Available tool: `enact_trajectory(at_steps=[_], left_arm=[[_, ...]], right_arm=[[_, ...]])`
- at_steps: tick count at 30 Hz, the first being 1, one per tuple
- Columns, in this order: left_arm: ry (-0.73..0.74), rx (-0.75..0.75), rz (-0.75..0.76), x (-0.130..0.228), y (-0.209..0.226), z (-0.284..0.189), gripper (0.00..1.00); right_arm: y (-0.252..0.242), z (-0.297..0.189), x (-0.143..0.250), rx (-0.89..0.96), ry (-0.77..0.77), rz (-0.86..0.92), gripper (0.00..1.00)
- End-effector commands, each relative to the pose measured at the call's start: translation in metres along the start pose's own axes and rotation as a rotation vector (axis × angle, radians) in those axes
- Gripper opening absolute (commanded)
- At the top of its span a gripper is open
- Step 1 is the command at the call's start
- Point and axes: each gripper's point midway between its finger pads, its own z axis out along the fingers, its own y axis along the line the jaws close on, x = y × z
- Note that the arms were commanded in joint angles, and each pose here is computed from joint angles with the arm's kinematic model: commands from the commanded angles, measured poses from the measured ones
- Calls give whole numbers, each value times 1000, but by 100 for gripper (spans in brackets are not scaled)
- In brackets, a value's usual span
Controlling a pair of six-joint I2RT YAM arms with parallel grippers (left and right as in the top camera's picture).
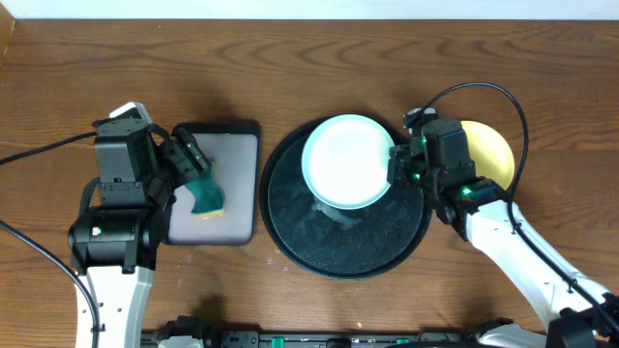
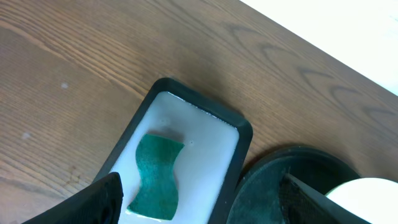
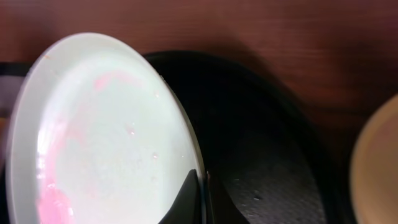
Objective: Clean dirty plates on tray and stack at the side
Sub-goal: 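Lift the light-blue plate off the tray with the right gripper, then carry the light-blue plate right and set it on the yellow plate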
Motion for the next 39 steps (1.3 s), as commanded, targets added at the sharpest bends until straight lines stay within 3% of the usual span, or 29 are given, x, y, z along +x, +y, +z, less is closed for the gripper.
enact_trajectory(at_steps=[1,8,16,22,39], left_arm=[[-19,-2,-4,-7,-1,-3,80],[-19,-3,-4,-7,0,-3,80],[-19,-3,-4,-7,0,-3,80],[-19,-2,-4,-7,-1,-3,80],[-19,-3,-4,-7,0,-3,80]], right_arm=[[27,-3,-9,-51,-17,7,1],[81,-7,-31,-66,-91,-69,1],[134,24,-43,-26,-149,-151,1],[170,42,-57,22,-315,-290,1],[268,-27,-94,103,-754,-855,1]])
